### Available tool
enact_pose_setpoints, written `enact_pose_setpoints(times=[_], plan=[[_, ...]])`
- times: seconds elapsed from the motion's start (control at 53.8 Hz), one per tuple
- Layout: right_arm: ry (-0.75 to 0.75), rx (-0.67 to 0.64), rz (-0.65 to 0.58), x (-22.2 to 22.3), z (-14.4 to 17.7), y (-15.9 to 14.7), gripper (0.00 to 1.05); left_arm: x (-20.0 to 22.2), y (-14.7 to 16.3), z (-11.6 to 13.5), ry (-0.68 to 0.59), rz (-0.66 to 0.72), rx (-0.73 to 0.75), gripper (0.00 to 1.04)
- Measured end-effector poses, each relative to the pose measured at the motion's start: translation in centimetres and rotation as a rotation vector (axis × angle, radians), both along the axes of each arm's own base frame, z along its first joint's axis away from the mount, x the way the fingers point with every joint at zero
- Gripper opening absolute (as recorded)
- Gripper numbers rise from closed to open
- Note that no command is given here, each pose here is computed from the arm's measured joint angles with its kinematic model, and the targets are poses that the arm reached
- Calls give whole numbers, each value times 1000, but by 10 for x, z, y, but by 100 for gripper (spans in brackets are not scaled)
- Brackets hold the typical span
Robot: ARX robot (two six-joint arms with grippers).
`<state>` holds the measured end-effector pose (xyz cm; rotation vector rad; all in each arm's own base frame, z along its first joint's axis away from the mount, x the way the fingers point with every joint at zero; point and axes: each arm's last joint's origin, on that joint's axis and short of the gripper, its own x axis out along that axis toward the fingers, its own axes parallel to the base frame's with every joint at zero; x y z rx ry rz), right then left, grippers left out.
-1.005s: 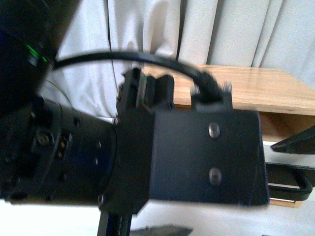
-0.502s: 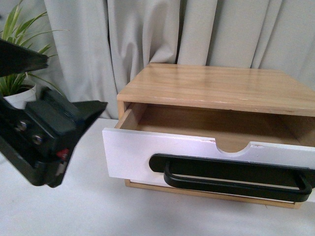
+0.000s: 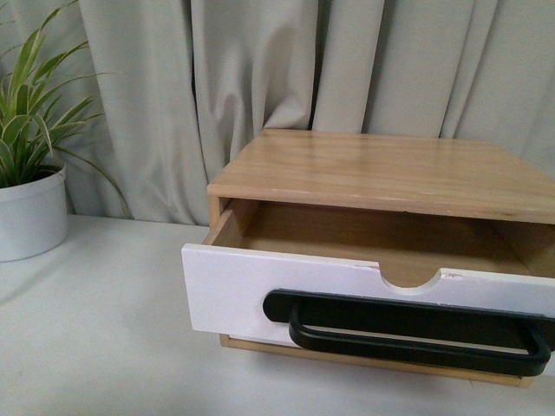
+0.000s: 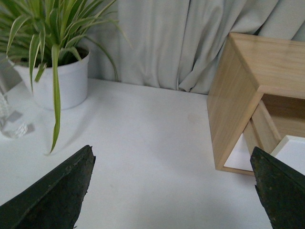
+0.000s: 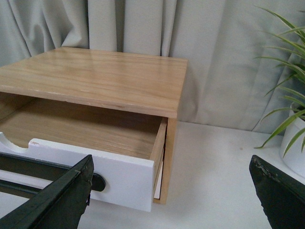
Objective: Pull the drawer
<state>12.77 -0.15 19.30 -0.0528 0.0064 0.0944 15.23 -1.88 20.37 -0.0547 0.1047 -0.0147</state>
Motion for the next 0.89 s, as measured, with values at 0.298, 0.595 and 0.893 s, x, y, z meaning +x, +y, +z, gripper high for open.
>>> enact_pose_setpoints(times=[0.298,0.595,0.893], plan=[[-3,55,-35,-3,-1,0,96,-2,1,-2,3,6,-49,98],[-7,54,-94,-9,-9,1,54,-13,9,-13,-101,7,31,55],[-6,54,-96,-15,-17,1,3,-25,18,-24,-103,12,43,4]])
